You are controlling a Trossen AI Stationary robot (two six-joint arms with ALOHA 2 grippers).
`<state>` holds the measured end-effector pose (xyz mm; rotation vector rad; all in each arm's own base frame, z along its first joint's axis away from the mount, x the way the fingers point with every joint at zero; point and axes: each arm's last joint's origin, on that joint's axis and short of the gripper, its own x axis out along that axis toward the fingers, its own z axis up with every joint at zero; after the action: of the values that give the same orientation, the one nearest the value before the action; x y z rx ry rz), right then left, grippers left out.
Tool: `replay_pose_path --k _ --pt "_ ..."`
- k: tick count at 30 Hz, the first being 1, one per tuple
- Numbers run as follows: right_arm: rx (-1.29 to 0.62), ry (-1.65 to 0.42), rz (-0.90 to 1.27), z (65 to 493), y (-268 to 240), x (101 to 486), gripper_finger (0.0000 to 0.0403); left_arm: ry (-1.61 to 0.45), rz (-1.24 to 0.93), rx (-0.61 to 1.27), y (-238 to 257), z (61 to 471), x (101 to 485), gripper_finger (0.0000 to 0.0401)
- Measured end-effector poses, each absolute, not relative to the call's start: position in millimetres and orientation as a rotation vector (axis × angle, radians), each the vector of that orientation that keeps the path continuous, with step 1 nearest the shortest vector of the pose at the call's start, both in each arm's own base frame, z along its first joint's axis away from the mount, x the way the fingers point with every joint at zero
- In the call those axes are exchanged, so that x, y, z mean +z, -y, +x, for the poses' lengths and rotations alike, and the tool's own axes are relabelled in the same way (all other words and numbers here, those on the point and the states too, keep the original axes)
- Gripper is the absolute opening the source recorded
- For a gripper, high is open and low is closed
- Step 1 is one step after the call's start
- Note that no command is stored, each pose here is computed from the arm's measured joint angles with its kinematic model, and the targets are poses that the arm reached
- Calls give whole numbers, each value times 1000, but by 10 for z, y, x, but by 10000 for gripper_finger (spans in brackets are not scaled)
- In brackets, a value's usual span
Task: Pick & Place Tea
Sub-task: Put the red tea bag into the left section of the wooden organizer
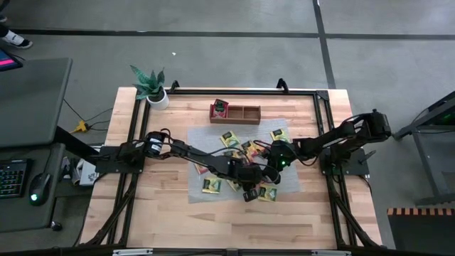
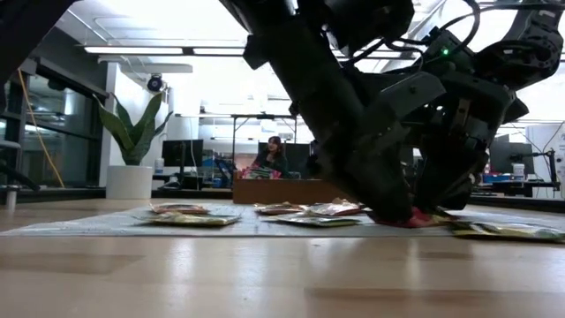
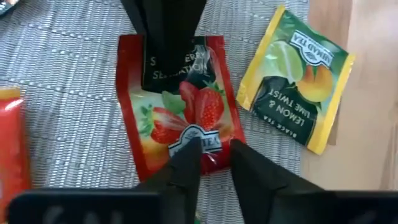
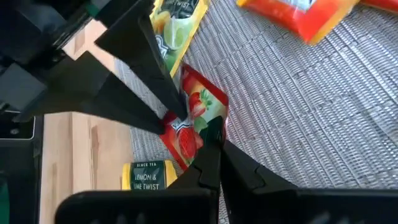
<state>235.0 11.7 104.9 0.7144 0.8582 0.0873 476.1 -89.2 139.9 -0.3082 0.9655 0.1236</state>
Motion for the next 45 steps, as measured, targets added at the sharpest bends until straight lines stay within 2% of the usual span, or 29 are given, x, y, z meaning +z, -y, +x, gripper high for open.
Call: replay_pose_path --k 4,7,17,25,30,35,37,40,42,45 --pt "93 -850 699 2354 -116 1058 0 -1024 -270 130 873 4683 1473 131" --pt "94 -856 693 2347 -115 1054 0 -1043 -262 112 868 4657 1510 144" --pt "106 -866 675 2334 -117 1042 0 -1075 -206 173 815 4440 1945 147" --pt "125 -806 662 2350 -116 1130 0 -1074 -59 398 682 4101 2438 147" --pt "126 -731 639 2327 -107 1302 0 -1052 -55 471 622 3895 2696 147" --pt "112 -683 616 2251 -92 1479 0 -1027 -81 525 558 3594 2836 147" --pt "113 -673 611 2211 -81 1539 0 -952 -130 537 535 3524 2871 147" --pt "111 -658 609 2147 -55 1626 0 -933 -178 567 466 3266 2833 147" --pt "116 -674 616 2098 -37 1684 0 -834 -257 563 412 3210 2830 147" --pt "133 -753 567 2058 -14 1856 0 -822 -334 541 333 3046 2779 147"
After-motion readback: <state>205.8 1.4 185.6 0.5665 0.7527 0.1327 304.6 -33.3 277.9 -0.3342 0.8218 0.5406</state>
